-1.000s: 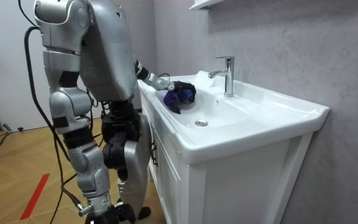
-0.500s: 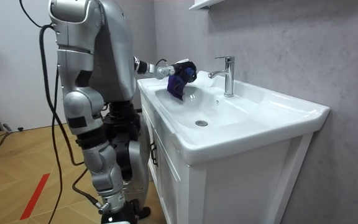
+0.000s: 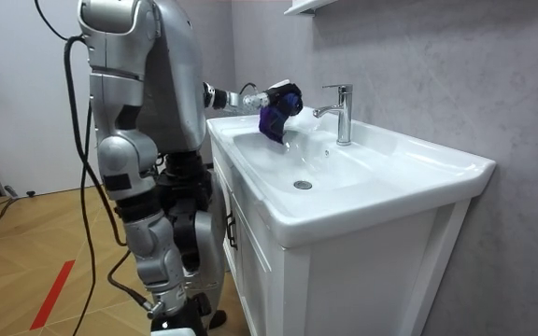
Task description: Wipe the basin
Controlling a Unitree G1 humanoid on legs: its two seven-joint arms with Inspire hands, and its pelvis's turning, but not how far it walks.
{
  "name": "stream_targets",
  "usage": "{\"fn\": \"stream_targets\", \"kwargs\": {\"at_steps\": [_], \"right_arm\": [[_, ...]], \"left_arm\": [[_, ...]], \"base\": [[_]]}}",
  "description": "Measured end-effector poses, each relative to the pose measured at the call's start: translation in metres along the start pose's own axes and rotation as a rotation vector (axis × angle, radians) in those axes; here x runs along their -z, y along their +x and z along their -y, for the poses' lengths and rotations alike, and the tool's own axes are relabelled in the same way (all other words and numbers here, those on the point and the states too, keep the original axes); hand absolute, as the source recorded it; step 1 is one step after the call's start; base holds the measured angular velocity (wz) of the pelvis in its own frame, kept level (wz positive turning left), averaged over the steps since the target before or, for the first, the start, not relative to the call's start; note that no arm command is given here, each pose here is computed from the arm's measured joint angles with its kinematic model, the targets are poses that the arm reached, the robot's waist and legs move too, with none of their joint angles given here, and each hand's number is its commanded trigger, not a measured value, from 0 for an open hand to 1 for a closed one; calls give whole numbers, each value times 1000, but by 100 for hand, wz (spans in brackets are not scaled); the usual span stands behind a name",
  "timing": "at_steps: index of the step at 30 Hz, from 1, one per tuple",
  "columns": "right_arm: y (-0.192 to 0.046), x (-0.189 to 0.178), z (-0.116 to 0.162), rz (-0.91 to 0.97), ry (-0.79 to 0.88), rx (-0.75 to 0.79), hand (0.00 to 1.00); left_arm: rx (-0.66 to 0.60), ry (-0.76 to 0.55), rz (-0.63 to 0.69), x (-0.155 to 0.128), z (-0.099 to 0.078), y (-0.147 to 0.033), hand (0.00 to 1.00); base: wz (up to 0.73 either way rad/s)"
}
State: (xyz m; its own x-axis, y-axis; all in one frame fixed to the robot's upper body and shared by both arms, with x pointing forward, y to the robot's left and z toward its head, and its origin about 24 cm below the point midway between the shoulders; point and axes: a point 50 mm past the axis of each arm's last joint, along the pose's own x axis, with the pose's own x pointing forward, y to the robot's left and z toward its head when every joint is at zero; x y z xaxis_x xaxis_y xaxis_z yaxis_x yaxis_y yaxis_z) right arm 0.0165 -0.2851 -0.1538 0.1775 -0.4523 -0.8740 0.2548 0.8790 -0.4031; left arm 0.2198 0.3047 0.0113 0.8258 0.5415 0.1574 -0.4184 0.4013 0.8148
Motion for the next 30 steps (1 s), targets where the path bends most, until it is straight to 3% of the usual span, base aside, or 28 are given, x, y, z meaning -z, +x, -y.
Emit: {"fn": "stream_targets", "kwargs": {"at_steps": [17,23,30], "right_arm": [[-1,8,6,-21,7,18,0],[-1,9,16,-21,-22,39,0],[-2,15,17,-35,-28,41,0]], "left_arm": [[-52,68,-63,25,-21,6,100],[-118,90,-86,34,-39,11,100],[-105,116,-111,44,-39,3,100]], "base": [[1],[0],[-4]]}}
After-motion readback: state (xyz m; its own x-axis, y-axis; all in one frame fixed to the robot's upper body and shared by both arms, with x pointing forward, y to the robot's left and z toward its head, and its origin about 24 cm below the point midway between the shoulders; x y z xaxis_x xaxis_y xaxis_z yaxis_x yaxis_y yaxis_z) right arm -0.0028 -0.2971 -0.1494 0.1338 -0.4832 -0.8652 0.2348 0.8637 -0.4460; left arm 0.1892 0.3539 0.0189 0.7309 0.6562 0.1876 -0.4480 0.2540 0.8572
